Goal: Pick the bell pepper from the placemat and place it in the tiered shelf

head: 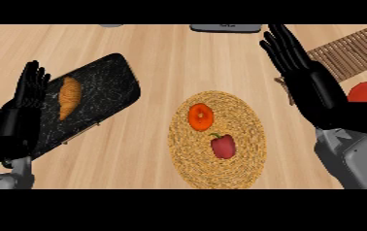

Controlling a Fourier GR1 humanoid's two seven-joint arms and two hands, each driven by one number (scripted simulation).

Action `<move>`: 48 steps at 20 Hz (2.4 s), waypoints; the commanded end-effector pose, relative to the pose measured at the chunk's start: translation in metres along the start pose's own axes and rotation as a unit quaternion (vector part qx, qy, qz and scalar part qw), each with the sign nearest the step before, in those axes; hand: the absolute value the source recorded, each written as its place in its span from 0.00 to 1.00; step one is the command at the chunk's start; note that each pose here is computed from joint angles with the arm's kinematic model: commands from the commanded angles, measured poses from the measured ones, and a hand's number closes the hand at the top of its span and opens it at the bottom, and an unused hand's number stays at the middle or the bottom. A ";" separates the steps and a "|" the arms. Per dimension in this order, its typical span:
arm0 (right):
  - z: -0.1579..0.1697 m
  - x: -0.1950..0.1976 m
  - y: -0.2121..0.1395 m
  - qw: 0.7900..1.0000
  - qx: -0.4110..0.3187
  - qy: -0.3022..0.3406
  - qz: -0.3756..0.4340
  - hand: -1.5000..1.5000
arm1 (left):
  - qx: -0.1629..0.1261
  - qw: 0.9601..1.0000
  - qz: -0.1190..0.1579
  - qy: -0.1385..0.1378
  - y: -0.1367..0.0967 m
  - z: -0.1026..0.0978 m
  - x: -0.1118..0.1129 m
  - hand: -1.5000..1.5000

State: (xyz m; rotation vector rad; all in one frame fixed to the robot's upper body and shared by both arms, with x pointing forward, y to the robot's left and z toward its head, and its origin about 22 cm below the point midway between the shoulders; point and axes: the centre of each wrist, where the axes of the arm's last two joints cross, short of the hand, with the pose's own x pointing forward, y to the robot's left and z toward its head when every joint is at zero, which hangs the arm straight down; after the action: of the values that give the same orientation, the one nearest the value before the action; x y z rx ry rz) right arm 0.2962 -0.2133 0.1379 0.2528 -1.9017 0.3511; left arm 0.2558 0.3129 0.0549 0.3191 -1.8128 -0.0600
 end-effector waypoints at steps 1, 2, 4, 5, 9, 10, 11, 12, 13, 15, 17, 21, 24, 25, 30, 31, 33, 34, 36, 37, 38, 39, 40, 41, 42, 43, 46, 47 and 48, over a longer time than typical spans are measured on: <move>0.014 -0.030 -0.008 0.998 -0.045 0.030 0.035 0.00 | -0.016 0.999 -0.014 0.039 0.004 0.014 -0.018 0.50; 0.033 -0.025 -0.025 0.991 -0.096 0.059 0.076 0.00 | -0.026 0.997 -0.017 0.066 -0.007 0.021 -0.017 0.50; 0.060 -0.046 -0.044 0.968 -0.169 0.118 0.141 0.00 | -0.048 0.989 -0.030 0.134 -0.007 0.039 -0.041 0.50; 0.069 -0.047 -0.062 0.952 -0.215 0.126 0.176 0.00 | -0.066 0.983 -0.038 0.168 -0.005 0.049 -0.049 0.50; 0.127 -0.091 -0.078 0.872 -0.354 0.246 0.232 1.00 | -0.106 0.966 -0.020 0.234 -0.022 0.069 -0.066 0.50; 0.137 -0.104 -0.051 0.879 -0.373 0.234 0.185 1.00 | -0.118 0.965 -0.016 0.232 -0.028 0.064 -0.067 0.50; 0.144 -0.100 -0.039 0.887 -0.384 0.202 0.156 0.00 | -0.127 0.966 -0.009 0.225 -0.035 0.061 -0.064 0.50; 0.154 -0.111 -0.020 0.899 -0.370 0.192 0.130 0.00 | -0.137 0.962 -0.013 0.235 -0.036 0.058 -0.065 0.50; 0.148 -0.108 0.003 0.917 -0.350 0.161 0.105 0.00 | -0.138 0.964 -0.014 0.227 -0.045 0.057 -0.069 0.50; 0.163 -0.113 0.006 0.938 -0.287 0.145 0.128 0.00 | -0.158 0.961 -0.013 0.228 -0.060 0.049 -0.066 0.50; 0.157 -0.098 0.007 0.948 -0.257 0.124 0.140 0.00 | -0.165 0.960 -0.013 0.225 -0.044 0.053 -0.063 0.50; 0.143 -0.062 0.024 0.956 -0.198 0.143 0.165 0.00 | -0.158 0.959 -0.012 0.233 -0.057 0.050 -0.072 0.50; 0.150 -0.050 0.038 0.947 -0.138 0.225 0.183 0.00 | -0.161 0.961 -0.010 0.224 -0.072 0.040 -0.059 0.50; 0.149 -0.037 0.032 0.940 -0.124 0.246 0.202 0.00 | -0.160 0.960 -0.020 0.227 -0.045 0.044 -0.066 0.50; 0.149 -0.040 -0.002 0.854 -0.110 0.314 0.401 0.00 | -0.167 0.960 -0.019 0.224 -0.066 0.046 -0.066 0.50; 0.149 -0.038 -0.005 0.834 -0.107 0.335 0.426 0.00 | -0.170 0.960 -0.020 0.223 -0.061 0.043 -0.063 0.50; 0.138 -0.033 -0.010 0.799 -0.121 0.357 0.468 0.00 | -0.182 0.957 -0.023 0.225 -0.062 0.048 -0.066 0.50; 0.132 -0.032 -0.006 0.785 -0.122 0.366 0.485 0.00 | -0.174 0.960 -0.022 0.218 -0.061 0.042 -0.062 0.50; 0.118 -0.025 0.017 0.775 -0.124 0.383 0.488 0.00 | -0.183 0.957 -0.021 0.222 -0.067 0.047 -0.065 0.50; 0.108 -0.016 0.029 0.773 -0.117 0.384 0.492 0.00 | -0.182 0.958 -0.021 0.219 -0.065 0.040 -0.063 0.50; 0.101 -0.022 0.043 0.766 -0.116 0.396 0.492 0.00 | -0.185 0.958 -0.022 0.217 -0.070 0.046 -0.062 0.50; 0.090 -0.011 0.059 0.770 -0.110 0.390 0.493 0.00 | -0.185 0.959 -0.018 0.216 -0.071 0.035 -0.055 0.50; 0.075 -0.018 0.071 0.767 -0.104 0.404 0.488 0.00 | -0.190 0.957 -0.024 0.219 -0.073 0.041 -0.062 0.50; 0.071 -0.023 0.089 0.764 -0.092 0.411 0.488 0.00 | -0.183 0.958 -0.022 0.219 -0.073 0.036 -0.058 0.50; 0.066 -0.008 0.102 0.766 -0.085 0.413 0.486 0.00 | -0.184 0.957 -0.020 0.224 -0.069 0.051 -0.065 0.50; 0.052 -0.018 0.114 0.764 -0.075 0.425 0.480 0.00 | -0.180 0.958 -0.019 0.224 -0.064 0.038 -0.061 0.50; 0.044 -0.029 0.143 0.751 -0.074 0.456 0.471 0.00 | -0.171 0.961 -0.020 0.217 -0.062 0.039 -0.066 0.50; 0.053 -0.037 0.145 0.740 -0.066 0.468 0.479 0.00 | -0.176 0.959 -0.022 0.220 -0.052 0.038 -0.068 0.50; 0.034 -0.036 0.144 0.736 -0.065 0.475 0.478 0.00 | -0.167 0.960 -0.017 0.224 -0.072 0.041 -0.067 0.50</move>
State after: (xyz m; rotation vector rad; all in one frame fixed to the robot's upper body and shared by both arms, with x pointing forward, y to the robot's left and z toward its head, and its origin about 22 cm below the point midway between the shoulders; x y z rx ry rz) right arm 0.2195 -0.1276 0.0711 -0.8562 -1.0473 0.8477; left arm 0.2442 0.2610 -0.0304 0.1000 -1.3286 -0.3112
